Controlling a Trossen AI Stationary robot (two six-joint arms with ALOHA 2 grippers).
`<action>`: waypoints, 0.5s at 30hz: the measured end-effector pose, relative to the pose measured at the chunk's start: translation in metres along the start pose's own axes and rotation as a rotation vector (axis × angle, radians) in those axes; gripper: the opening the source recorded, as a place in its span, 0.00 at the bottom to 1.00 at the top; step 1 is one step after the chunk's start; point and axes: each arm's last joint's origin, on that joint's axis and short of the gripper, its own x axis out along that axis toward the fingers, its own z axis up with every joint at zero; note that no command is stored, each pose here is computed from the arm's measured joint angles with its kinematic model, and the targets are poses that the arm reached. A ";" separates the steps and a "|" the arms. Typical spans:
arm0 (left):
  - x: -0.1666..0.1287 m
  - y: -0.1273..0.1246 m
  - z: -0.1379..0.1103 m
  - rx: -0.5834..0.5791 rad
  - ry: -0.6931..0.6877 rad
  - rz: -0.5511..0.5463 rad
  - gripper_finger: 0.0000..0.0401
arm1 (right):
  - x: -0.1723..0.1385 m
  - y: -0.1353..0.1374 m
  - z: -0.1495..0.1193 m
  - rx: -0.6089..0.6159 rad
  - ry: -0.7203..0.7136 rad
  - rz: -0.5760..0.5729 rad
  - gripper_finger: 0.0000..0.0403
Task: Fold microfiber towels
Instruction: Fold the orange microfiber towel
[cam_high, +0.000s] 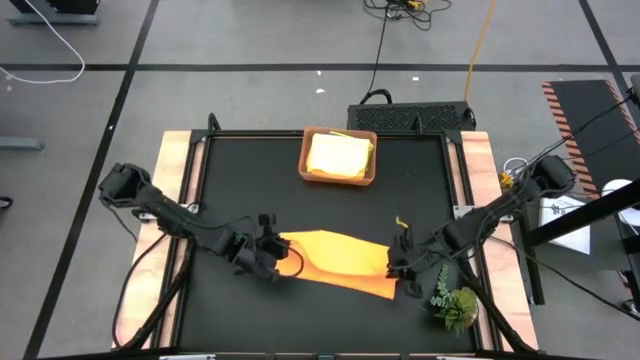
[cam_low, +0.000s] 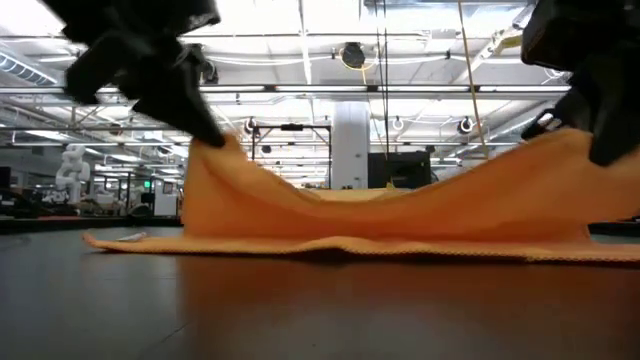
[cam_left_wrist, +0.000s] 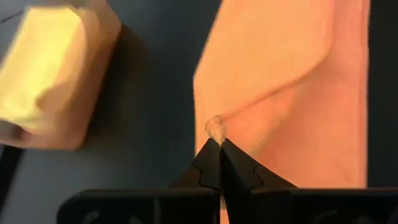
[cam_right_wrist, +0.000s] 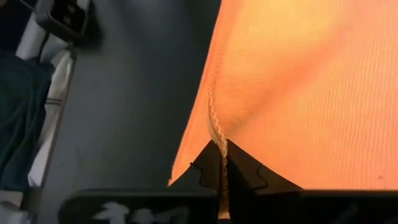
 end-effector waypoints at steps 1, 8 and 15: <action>0.001 -0.002 -0.005 0.000 0.009 -0.001 0.00 | 0.002 0.001 -0.001 -0.001 0.009 -0.002 0.00; 0.007 -0.009 -0.030 -0.026 0.025 -0.009 0.00 | 0.019 0.004 -0.002 0.016 0.028 0.058 0.00; 0.008 -0.011 -0.032 -0.039 0.047 -0.094 0.01 | 0.029 0.002 -0.007 0.028 0.083 0.061 0.00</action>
